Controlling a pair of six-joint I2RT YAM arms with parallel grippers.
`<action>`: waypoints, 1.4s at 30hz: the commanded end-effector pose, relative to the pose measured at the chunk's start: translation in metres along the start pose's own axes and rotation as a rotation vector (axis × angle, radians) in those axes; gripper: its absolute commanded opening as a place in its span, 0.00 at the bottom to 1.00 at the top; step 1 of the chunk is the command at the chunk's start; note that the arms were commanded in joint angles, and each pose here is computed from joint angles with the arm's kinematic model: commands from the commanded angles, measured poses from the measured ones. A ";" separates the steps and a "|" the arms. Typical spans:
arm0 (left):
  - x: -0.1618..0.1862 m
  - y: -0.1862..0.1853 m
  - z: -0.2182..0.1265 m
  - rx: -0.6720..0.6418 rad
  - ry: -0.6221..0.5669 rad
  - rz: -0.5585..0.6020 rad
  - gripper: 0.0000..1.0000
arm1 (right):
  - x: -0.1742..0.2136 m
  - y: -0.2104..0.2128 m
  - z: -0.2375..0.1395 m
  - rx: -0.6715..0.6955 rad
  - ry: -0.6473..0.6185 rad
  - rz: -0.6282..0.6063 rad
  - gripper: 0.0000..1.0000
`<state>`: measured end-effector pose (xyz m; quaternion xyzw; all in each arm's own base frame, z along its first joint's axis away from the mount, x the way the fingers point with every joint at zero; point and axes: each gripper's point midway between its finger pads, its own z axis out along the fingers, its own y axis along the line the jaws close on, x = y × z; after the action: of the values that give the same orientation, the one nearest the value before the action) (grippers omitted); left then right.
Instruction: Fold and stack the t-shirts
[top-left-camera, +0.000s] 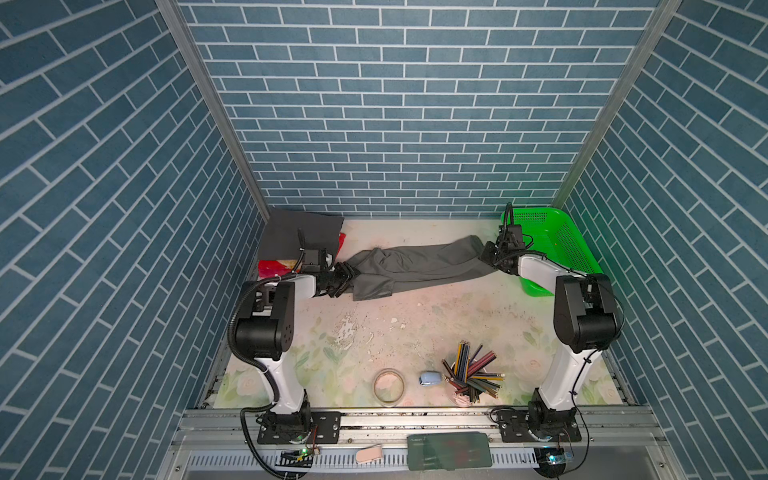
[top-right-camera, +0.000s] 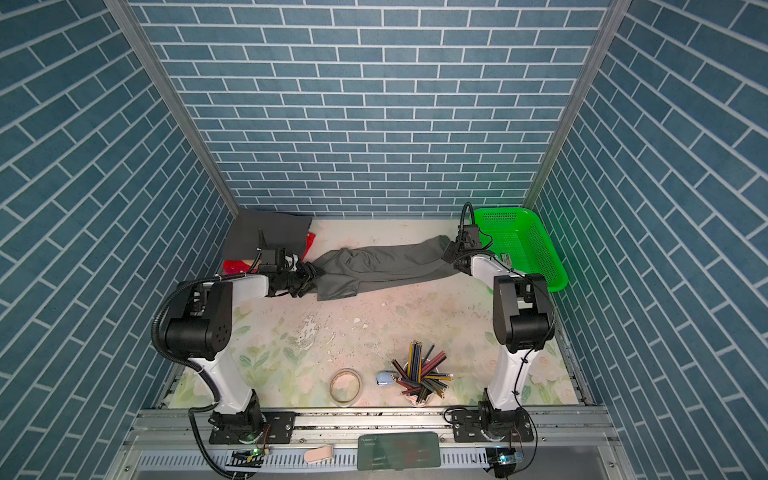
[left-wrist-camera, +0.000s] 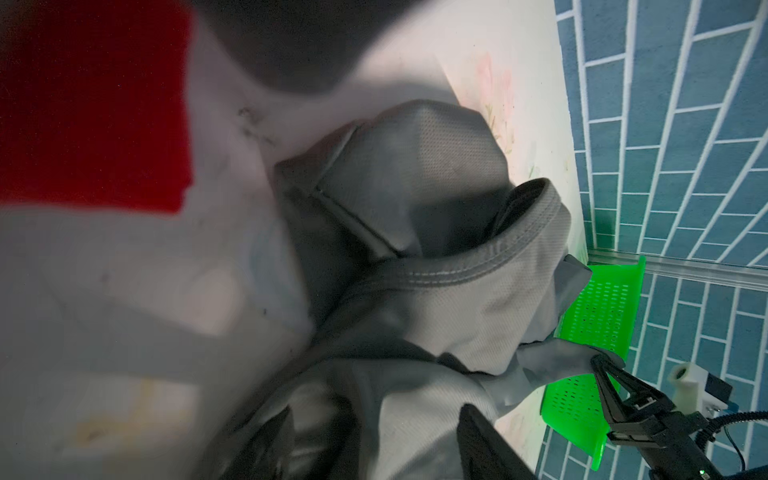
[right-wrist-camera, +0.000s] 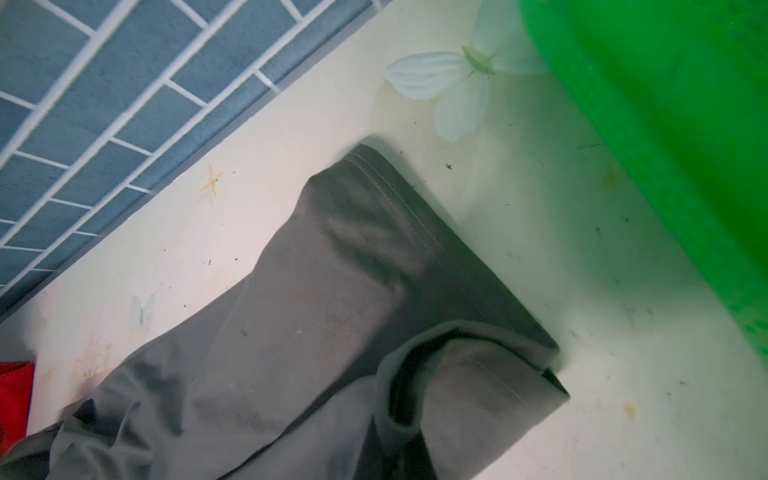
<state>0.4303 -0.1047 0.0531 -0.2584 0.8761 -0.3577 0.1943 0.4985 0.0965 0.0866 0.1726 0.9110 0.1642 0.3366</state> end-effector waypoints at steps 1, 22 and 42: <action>0.014 0.005 -0.021 -0.046 0.003 0.056 0.66 | 0.014 0.002 -0.003 -0.028 0.029 -0.022 0.00; 0.065 0.033 0.006 -0.194 0.098 0.178 0.48 | 0.018 0.007 -0.022 -0.075 0.009 0.001 0.01; 0.054 -0.057 -0.036 0.030 0.038 0.207 0.00 | 0.017 0.009 -0.025 -0.082 0.006 -0.006 0.00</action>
<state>0.3812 -0.1402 0.0731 -0.1690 0.9115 -0.3202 0.1954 0.4716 0.1028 0.0825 0.1621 0.9116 0.1897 0.3267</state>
